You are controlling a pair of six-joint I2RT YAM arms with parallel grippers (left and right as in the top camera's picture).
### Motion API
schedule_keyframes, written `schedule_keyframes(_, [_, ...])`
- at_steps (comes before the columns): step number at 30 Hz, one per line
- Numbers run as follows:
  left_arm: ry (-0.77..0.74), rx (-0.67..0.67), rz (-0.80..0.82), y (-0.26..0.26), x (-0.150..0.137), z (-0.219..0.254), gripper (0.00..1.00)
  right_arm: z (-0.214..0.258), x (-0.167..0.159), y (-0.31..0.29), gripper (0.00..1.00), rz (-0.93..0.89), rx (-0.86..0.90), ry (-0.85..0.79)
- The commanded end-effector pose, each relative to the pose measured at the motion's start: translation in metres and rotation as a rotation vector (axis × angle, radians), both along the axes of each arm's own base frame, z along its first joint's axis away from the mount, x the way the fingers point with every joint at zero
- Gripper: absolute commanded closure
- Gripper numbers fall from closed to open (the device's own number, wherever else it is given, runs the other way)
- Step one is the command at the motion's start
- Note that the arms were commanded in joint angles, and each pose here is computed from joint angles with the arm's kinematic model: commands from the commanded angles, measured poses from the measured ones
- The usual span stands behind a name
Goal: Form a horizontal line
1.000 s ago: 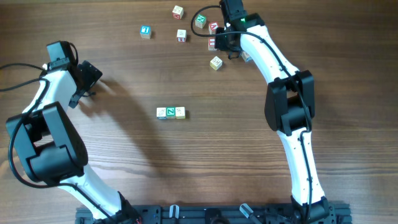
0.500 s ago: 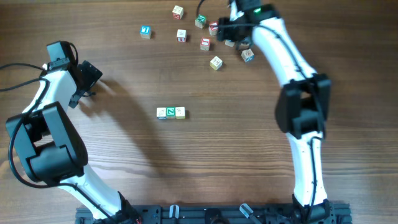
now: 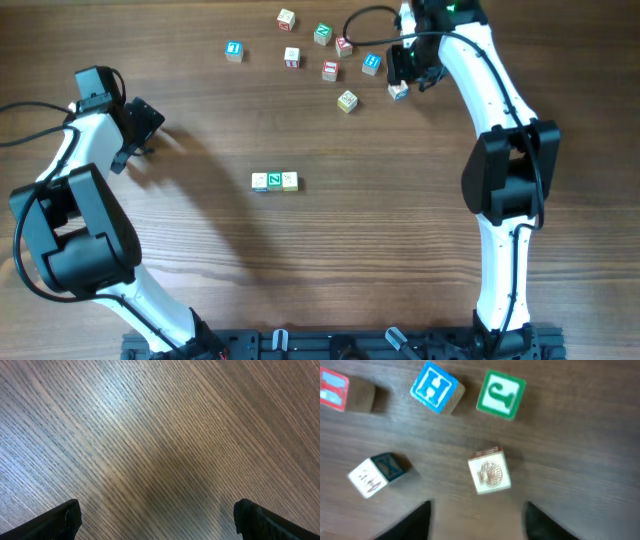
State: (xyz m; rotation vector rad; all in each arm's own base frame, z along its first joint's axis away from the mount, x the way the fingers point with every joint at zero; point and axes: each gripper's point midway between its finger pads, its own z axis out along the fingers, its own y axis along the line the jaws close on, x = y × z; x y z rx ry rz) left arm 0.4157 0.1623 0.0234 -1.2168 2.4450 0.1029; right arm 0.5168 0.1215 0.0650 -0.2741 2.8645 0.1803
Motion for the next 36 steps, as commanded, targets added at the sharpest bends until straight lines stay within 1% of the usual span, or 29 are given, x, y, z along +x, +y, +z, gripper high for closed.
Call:
schedule_keyframes(1, [0.004,0.006,0.002,0.003,0.0,0.0,0.0,-0.041,-0.004,-0.002,0.23,0.071,-0.037,0.018])
schedule_keyframes(5, [0.004,0.006,0.002,0.003,0.0,0.0,0.0,-0.061,0.003,-0.005,0.22,0.062,-0.056,-0.025])
schedule_keyframes(6, [0.004,0.006,0.002,0.003,0.0,0.0,0.0,-0.06,0.006,-0.006,0.25,0.06,-0.061,-0.036])
schedule_keyframes(7, [0.004,0.006,0.002,0.003,0.0,0.0,0.0,-0.059,0.009,-0.006,0.32,0.059,-0.063,-0.049])
schedule_keyframes(9, [0.004,0.006,0.002,0.003,0.0,0.0,0.0,-0.058,0.012,-0.006,0.38,0.057,-0.063,-0.064])
schedule_keyframes(10, [0.004,0.006,0.002,0.003,0.0,0.0,0.0,-0.058,0.014,-0.006,0.38,0.057,-0.062,-0.07])
schedule_keyframes(11, [0.004,0.006,0.002,0.003,0.0,0.0,0.0,-0.057,0.015,-0.005,0.42,0.057,-0.061,-0.075])
schedule_keyframes(12, [0.004,0.006,0.002,0.003,0.0,0.0,0.0,-0.057,0.016,-0.005,0.64,0.056,-0.06,-0.078])
schedule_keyframes(13, [0.004,0.006,0.002,0.003,0.0,0.0,0.0,-0.057,0.016,-0.005,0.69,0.055,-0.06,-0.078])
schedule_keyframes(15, [0.004,0.006,0.002,0.003,0.0,0.0,0.0,-0.051,0.016,-0.005,0.72,0.046,-0.056,-0.084])
schedule_keyframes(16, [0.004,0.006,0.002,0.003,0.0,0.0,0.0,-0.036,0.016,-0.005,0.74,0.042,-0.052,-0.101])
schedule_keyframes(18, [0.004,0.006,0.002,0.003,0.0,0.0,0.0,-0.001,0.017,-0.005,0.74,0.011,-0.032,-0.152])
schedule_keyframes(19, [0.004,0.006,0.002,0.003,0.0,0.0,0.0,0.028,0.015,-0.001,0.74,0.002,-0.004,-0.189])
schedule_keyframes(20, [0.004,0.006,0.002,0.003,0.0,0.0,0.0,0.056,0.007,0.007,0.74,0.021,0.039,-0.212])
schedule_keyframes(21, [0.004,0.006,0.002,0.003,0.0,0.0,0.0,0.07,0.002,0.012,0.74,0.033,0.063,-0.221])
schedule_keyframes(22, [0.004,0.006,0.002,0.003,0.0,0.0,0.0,0.095,-0.015,0.023,0.74,0.048,0.108,-0.218])
schedule_keyframes(23, [0.004,0.006,0.002,0.003,0.0,0.0,0.0,0.108,-0.032,0.029,0.75,0.023,0.121,-0.188])
schedule_keyframes(25, [0.004,0.006,0.002,0.003,0.0,0.0,0.0,0.101,-0.055,0.039,0.76,-0.02,0.127,-0.092])
schedule_keyframes(27, [0.004,0.006,0.002,0.003,0.0,0.0,0.0,0.085,-0.079,0.059,0.76,-0.044,0.119,0.014])
schedule_keyframes(30, [0.004,0.006,0.002,0.003,0.0,0.0,0.0,0.067,-0.093,0.095,0.75,0.025,0.118,0.028])
schedule_keyframes(33, [0.004,0.006,0.002,0.003,0.0,0.0,0.0,0.034,-0.11,0.121,0.76,-0.051,0.142,0.076])
schedule_keyframes(36, [0.004,0.006,0.002,0.003,0.0,0.0,0.0,0.01,-0.121,0.129,0.77,-0.066,0.144,0.097])
